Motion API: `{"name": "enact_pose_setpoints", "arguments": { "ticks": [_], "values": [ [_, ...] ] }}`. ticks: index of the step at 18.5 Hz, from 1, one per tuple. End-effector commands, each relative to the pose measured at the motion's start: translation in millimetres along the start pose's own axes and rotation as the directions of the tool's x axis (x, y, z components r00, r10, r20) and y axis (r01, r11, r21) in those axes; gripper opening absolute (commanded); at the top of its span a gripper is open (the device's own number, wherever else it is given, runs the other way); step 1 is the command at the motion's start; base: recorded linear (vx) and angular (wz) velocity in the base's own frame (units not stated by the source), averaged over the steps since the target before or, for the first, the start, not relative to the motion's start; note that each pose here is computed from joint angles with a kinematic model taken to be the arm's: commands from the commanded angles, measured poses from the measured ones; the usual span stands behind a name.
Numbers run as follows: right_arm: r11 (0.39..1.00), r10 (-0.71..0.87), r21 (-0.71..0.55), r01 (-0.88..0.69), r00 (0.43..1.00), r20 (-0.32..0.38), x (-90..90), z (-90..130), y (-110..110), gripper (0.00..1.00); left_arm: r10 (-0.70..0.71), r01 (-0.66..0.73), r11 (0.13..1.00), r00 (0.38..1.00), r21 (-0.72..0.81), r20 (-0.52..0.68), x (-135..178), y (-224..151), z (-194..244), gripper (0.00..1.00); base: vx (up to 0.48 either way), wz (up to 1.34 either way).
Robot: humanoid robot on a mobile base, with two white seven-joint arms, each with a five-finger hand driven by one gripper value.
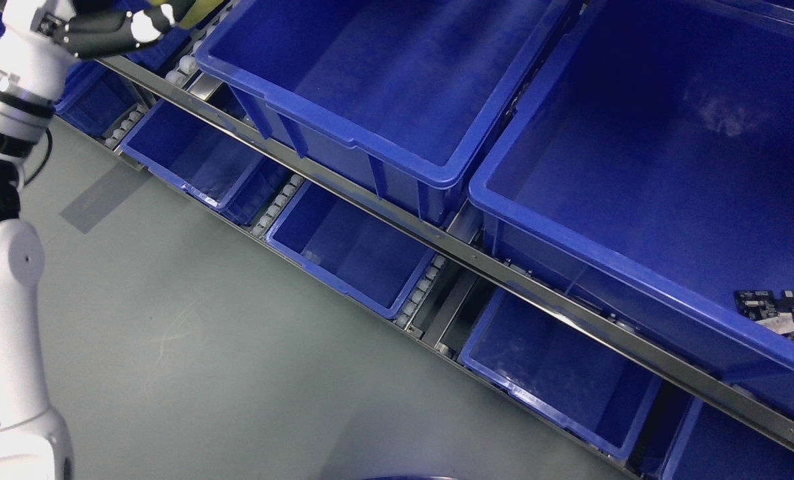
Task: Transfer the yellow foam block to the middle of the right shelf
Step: 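Extend the left hand over the middle-shelf blue bin and release the cube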
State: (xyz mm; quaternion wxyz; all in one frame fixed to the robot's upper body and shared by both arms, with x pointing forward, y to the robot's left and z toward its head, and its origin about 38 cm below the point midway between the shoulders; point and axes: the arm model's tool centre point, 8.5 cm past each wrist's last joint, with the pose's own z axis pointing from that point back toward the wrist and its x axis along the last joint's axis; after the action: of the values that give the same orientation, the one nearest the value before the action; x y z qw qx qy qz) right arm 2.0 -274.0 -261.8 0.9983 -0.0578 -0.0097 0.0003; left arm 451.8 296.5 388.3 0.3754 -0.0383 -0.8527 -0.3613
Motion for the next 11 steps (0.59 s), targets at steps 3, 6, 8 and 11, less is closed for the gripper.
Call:
{"name": "enact_pose_setpoints", "arguments": {
  "ticks": [3,6,8,11],
  "values": [
    [1.0,-0.008,-0.019,0.008,1.0,-0.007,-9.8,-0.2,-11.5,1.0,-0.28,0.177,0.918,0.924,-0.356,-0.262,-43.6,-15.2,-74.6,0.37,0.04,0.0],
    [1.0,-0.008,-0.019,0.008,1.0,-0.005,-8.8,-0.2,-11.5,1.0,-0.243,0.126,0.92,0.927,-0.372,-0.287,-63.1,-46.0,-91.4,0.44,0.015,-0.01],
    [1.0,-0.008,-0.019,0.008,1.0,-0.005,-8.8,-0.2,-11.5,1.0,-0.197,0.093,0.928,0.944,-0.362,-0.264,-63.0,-65.5,-106.1,0.6,0.0,0.0],
    [1.0,-0.008,-0.019,0.008,1.0,-0.005,-8.8,-0.2,-11.5,1.0,-0.13,0.038,0.932,0.963,-0.359,-0.236,-59.9,-91.0,-124.6,0.9,0.0,0.0]
  ]
}}
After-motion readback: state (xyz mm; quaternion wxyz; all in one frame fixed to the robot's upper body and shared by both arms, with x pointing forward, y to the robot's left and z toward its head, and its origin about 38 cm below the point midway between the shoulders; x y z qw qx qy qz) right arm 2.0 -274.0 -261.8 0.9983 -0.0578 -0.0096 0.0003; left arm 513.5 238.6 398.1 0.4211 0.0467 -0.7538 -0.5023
